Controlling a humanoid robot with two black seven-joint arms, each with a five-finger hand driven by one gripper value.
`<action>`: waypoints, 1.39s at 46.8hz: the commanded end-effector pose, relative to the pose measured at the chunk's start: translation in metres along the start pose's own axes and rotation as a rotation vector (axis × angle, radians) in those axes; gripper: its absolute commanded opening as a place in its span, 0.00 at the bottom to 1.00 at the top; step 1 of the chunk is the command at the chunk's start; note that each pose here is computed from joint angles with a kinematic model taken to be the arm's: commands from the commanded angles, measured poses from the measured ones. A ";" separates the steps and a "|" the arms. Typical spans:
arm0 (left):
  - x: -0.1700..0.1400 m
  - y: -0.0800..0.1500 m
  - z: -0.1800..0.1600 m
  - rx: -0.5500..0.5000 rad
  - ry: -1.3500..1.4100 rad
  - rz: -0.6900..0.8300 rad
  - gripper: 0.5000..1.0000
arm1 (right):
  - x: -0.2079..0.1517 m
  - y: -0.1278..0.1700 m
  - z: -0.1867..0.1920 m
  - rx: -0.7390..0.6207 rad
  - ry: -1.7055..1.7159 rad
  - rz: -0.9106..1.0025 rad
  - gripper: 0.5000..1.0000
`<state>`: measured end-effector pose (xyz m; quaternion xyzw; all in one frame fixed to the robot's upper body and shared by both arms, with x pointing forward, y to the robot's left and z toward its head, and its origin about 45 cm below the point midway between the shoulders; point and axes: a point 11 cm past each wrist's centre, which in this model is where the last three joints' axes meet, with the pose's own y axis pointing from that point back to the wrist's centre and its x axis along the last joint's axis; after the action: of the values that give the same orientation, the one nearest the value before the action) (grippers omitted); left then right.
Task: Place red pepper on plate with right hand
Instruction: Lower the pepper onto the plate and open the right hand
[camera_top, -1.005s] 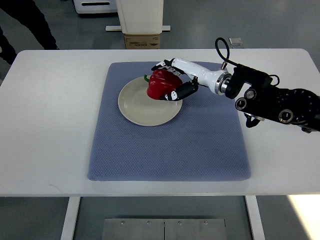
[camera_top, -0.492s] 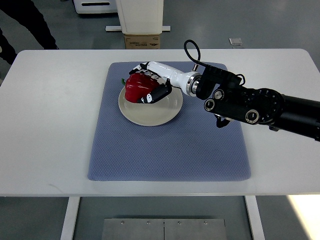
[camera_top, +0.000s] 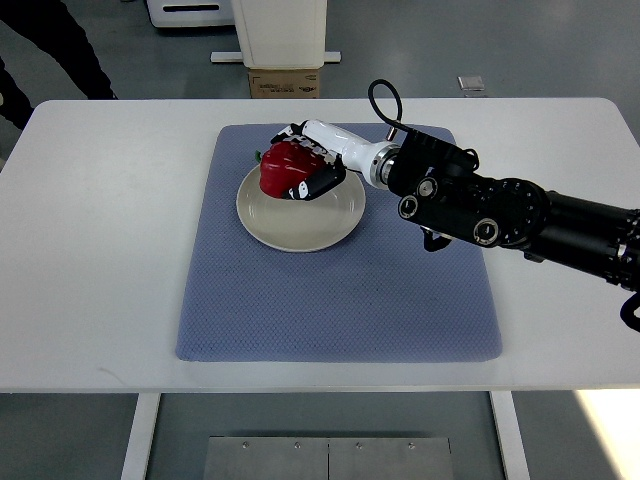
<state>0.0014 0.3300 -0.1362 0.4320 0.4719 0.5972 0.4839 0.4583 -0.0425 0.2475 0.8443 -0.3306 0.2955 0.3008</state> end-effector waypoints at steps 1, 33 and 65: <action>0.000 0.000 0.000 0.000 0.000 0.000 1.00 | 0.000 0.000 0.001 -0.004 -0.008 0.006 0.00; 0.000 0.000 0.000 0.000 0.000 0.000 1.00 | -0.015 0.002 0.008 0.003 -0.022 -0.021 0.00; 0.000 0.000 0.000 0.000 0.000 0.000 1.00 | -0.039 0.006 0.024 0.001 -0.054 -0.057 0.59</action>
<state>0.0014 0.3299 -0.1363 0.4318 0.4719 0.5971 0.4840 0.4377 -0.0471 0.2079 0.8616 -0.3133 0.2651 0.2986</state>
